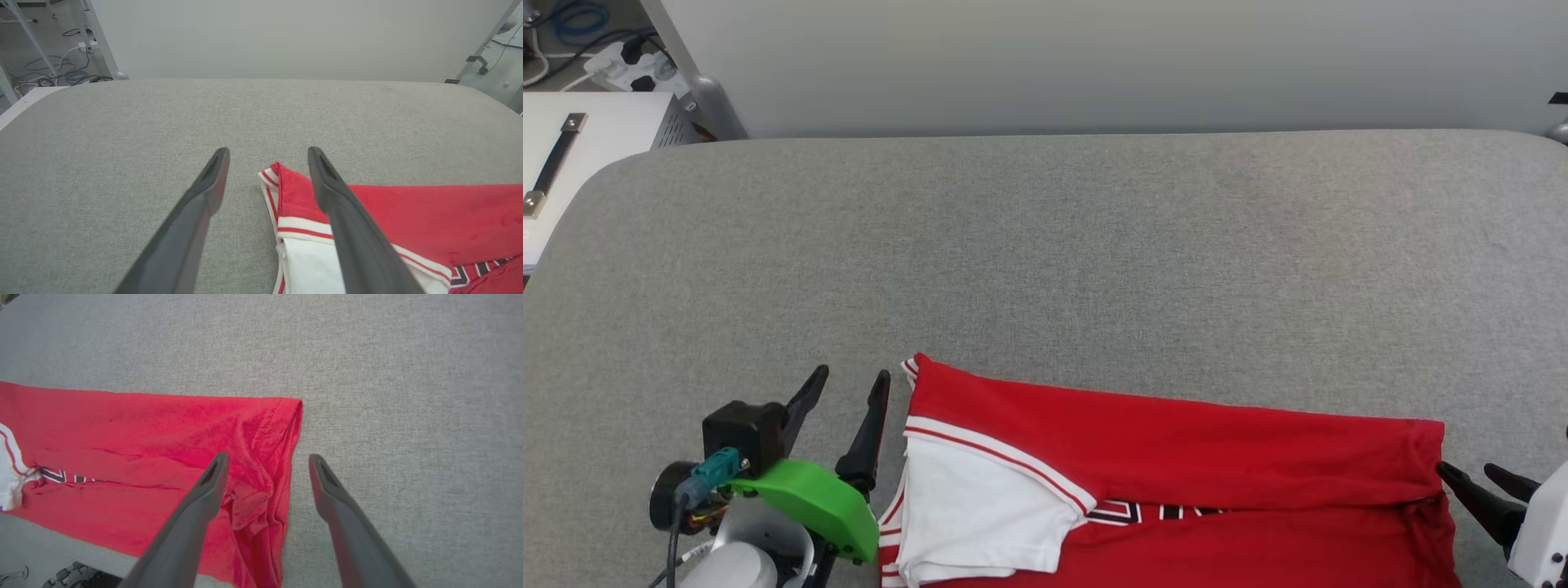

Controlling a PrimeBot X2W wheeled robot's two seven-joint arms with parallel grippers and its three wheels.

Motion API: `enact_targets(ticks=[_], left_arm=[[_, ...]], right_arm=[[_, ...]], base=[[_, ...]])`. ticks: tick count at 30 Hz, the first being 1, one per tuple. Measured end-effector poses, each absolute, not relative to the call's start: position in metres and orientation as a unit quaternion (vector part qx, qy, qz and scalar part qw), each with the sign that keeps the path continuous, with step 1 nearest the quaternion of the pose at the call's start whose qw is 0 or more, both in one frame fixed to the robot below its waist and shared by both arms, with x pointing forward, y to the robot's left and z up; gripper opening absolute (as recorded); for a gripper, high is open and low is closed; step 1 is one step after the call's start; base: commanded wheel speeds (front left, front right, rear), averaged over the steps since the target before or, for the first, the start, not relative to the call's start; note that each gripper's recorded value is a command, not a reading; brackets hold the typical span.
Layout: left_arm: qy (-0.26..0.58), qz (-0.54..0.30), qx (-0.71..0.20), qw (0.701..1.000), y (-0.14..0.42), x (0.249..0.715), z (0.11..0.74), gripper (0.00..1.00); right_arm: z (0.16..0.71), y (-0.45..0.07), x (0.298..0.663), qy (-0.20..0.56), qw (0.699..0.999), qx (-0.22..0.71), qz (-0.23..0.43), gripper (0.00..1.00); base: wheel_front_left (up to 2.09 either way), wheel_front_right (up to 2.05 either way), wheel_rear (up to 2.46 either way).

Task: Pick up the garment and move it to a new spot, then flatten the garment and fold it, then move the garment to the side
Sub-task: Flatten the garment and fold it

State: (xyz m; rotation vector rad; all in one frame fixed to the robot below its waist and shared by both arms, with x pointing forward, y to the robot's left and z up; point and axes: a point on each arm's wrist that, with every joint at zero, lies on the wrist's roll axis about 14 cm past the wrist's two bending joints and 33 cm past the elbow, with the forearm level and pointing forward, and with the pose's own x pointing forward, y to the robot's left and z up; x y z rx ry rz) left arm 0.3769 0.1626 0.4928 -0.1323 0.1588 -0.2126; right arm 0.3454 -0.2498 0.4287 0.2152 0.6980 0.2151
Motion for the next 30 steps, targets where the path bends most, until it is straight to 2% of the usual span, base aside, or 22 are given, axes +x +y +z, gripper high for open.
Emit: enact_targets(ticks=[5,12,22,30], left_arm=[[0.022,-0.085,-0.002,0.996,0.178,0.387,0.499,1.0],[-0.043,-0.066,0.036,0.996,0.183,0.398,0.525,1.0],[-0.035,-0.051,0.043,0.997,0.2,0.398,0.515,1.0],[-0.039,-0.057,0.048,0.996,0.2,0.4,0.514,1.0]], right_arm=[[0.41,-0.252,0.342,0.374,0.914,0.137,0.077,1.0],[0.383,-0.253,0.335,0.426,0.889,0.165,0.046,1.0],[0.362,-0.23,0.329,0.479,0.848,0.221,0.052,1.0],[0.362,-0.204,0.33,0.477,0.84,0.248,0.075,1.0]], base=[[0.0,0.0,0.0],[0.0,0.0,0.0],[0.0,0.0,0.0],[0.0,0.0,0.0]])
